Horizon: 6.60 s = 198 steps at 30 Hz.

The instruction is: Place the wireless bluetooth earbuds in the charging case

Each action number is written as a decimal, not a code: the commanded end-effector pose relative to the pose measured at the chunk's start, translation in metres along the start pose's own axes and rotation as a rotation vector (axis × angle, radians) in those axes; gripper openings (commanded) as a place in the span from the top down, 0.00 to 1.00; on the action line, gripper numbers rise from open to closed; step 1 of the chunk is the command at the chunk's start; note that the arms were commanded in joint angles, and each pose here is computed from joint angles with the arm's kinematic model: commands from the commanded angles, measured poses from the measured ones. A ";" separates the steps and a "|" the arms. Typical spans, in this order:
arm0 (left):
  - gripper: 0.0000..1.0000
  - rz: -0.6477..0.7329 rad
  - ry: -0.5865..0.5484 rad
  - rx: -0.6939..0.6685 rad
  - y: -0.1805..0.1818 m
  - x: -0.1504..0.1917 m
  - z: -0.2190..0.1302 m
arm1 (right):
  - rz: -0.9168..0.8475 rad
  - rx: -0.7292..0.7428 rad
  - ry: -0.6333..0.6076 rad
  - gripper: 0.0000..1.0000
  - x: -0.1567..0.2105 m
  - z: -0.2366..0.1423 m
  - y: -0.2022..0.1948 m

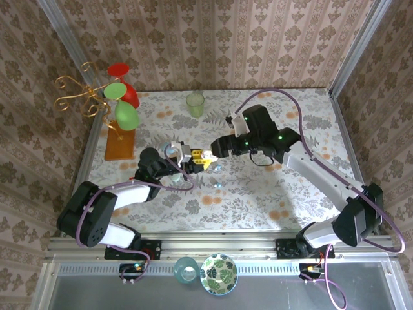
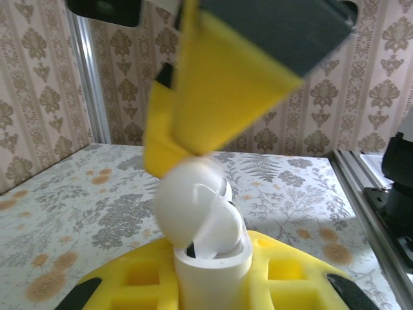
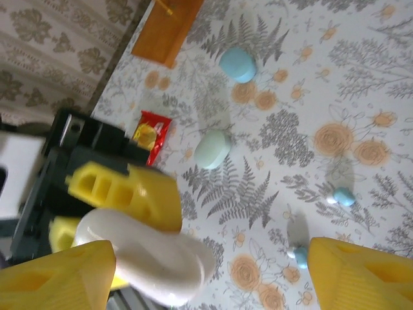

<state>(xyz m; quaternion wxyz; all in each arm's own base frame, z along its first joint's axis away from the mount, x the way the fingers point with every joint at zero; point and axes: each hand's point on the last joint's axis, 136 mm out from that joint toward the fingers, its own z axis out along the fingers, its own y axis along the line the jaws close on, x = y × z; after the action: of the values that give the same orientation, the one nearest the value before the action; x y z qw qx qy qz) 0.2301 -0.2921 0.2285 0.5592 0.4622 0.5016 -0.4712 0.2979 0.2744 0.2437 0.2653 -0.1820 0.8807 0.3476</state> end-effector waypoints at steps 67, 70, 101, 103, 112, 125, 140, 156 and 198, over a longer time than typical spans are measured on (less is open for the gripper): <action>0.02 0.146 0.273 -0.621 0.071 0.036 -0.050 | 0.325 0.164 -0.297 0.82 -0.026 0.068 -0.149; 0.01 0.125 0.336 -0.687 0.077 0.047 -0.062 | 0.414 0.190 -0.289 0.82 -0.036 0.092 -0.175; 0.05 -0.558 0.978 -1.047 0.049 0.150 -0.147 | 0.216 0.469 -0.327 0.19 -0.045 0.068 -0.214; 0.06 -0.594 1.035 -1.033 0.042 0.162 -0.148 | 0.200 0.467 -0.322 0.18 -0.035 0.062 -0.207; 0.27 -0.682 1.204 -1.048 0.038 0.194 -0.152 | 0.190 0.467 -0.310 0.18 -0.010 0.046 -0.196; 0.42 -0.690 1.154 -1.065 0.045 0.200 -0.148 | 0.181 0.435 -0.300 0.19 -0.013 0.051 -0.187; 0.62 -0.719 1.135 -1.056 0.044 0.202 -0.146 | 0.200 0.412 -0.278 0.19 -0.006 0.054 -0.183; 0.71 -0.101 0.590 -0.492 0.057 0.072 -0.033 | 0.449 -0.087 -0.107 0.23 0.019 0.020 -0.075; 0.23 0.109 0.027 -0.189 0.001 -0.034 0.009 | 0.505 -0.641 -0.091 0.85 -0.005 -0.016 0.022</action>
<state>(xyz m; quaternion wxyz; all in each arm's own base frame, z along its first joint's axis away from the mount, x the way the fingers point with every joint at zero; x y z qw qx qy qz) 0.2351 -0.2997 0.2173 0.5598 0.4758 0.5876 -0.3391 0.2914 0.2797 0.2167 0.1208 0.0066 0.7888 0.6026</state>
